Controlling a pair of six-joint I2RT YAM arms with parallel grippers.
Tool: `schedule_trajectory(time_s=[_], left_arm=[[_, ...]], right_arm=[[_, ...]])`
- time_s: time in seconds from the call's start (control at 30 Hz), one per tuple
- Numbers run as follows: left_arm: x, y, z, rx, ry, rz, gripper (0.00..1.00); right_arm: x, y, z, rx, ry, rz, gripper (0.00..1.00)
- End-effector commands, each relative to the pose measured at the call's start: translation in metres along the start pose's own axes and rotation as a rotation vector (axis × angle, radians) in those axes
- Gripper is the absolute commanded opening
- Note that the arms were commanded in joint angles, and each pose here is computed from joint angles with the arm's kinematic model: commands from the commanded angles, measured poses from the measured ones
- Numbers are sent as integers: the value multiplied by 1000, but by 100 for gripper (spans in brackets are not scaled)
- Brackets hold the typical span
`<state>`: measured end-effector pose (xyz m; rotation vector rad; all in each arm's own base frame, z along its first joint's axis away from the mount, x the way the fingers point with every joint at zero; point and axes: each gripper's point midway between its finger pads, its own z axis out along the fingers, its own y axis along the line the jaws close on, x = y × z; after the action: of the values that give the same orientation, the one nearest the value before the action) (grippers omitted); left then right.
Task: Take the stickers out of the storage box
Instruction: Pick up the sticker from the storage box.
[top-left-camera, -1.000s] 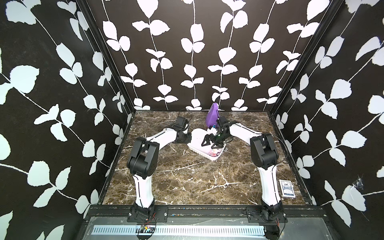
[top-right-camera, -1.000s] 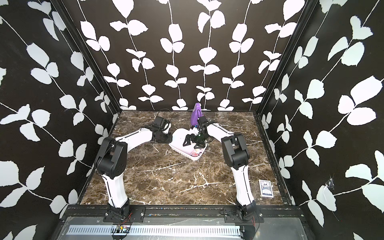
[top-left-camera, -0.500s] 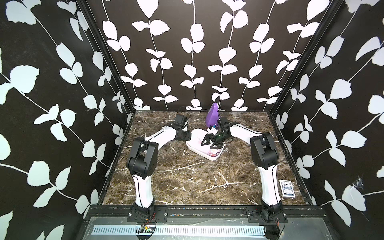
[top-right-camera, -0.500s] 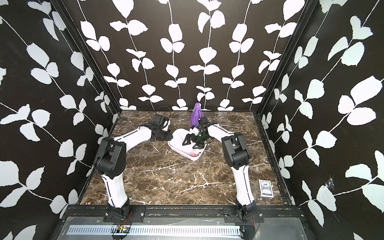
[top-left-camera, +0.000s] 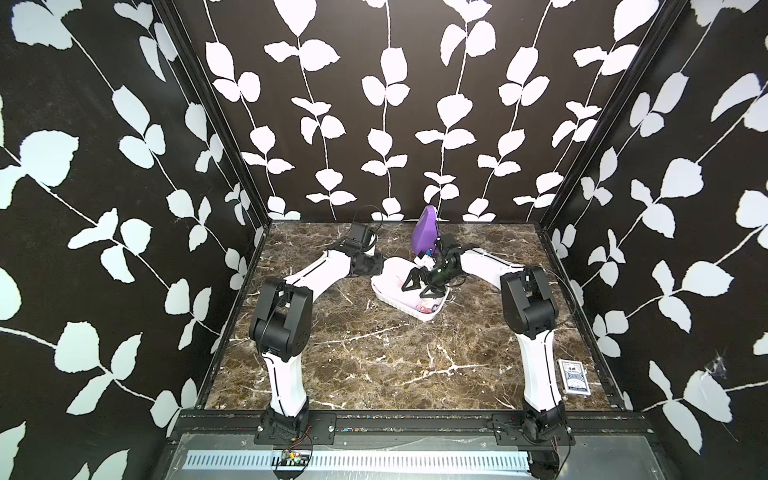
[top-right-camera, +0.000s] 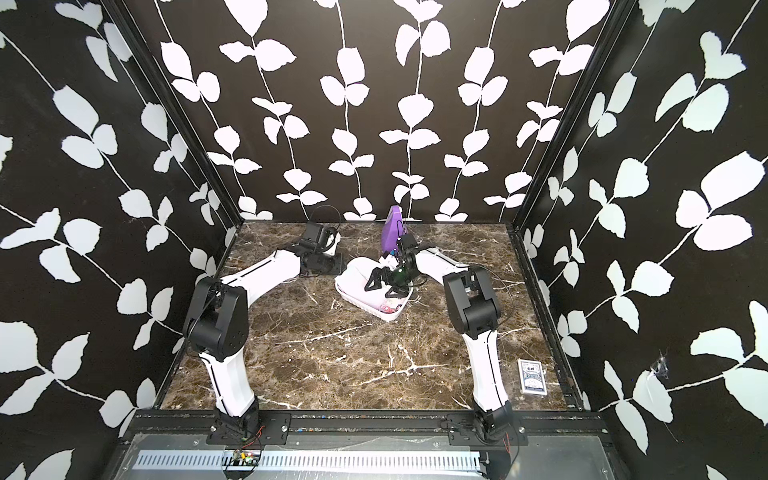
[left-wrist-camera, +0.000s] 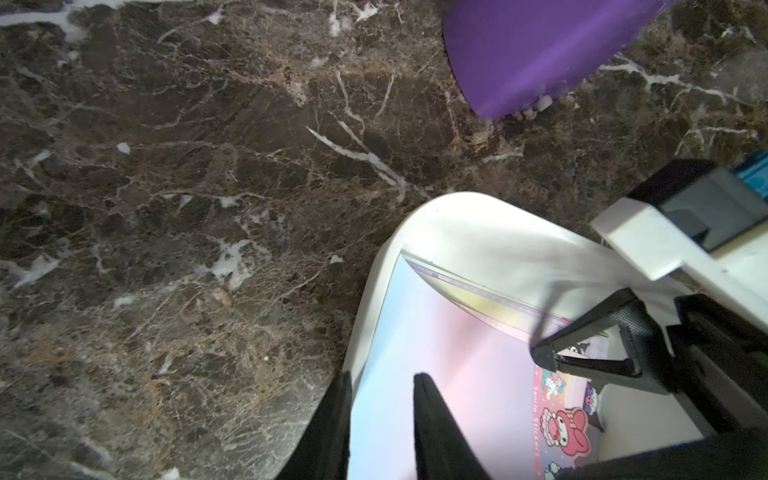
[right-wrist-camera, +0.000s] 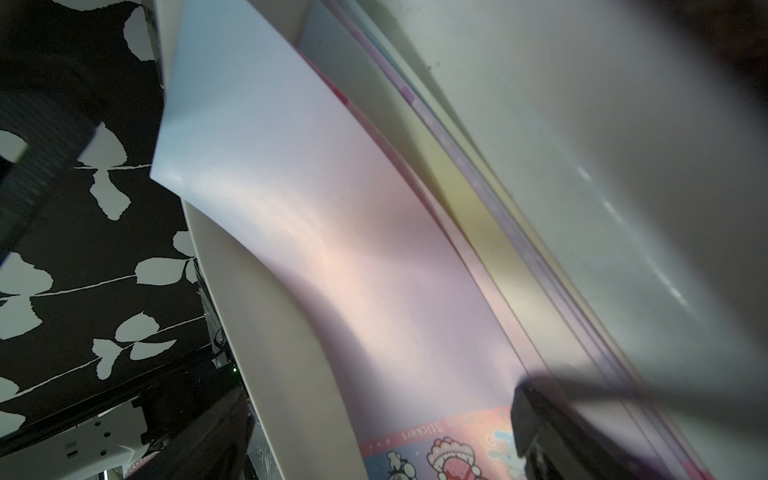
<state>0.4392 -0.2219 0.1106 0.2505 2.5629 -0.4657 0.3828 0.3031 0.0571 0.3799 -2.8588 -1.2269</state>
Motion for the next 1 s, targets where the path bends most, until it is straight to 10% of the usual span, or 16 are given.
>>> schedule_trajectory(time_s=[0.0, 0.97], left_arm=[[-8, 0, -22, -24, -25, 19, 30], [17, 9, -18, -33, 34, -16, 20]], right_arm=[[31, -44, 32, 100, 108, 88, 99], [36, -53, 38, 113, 120, 101, 99]])
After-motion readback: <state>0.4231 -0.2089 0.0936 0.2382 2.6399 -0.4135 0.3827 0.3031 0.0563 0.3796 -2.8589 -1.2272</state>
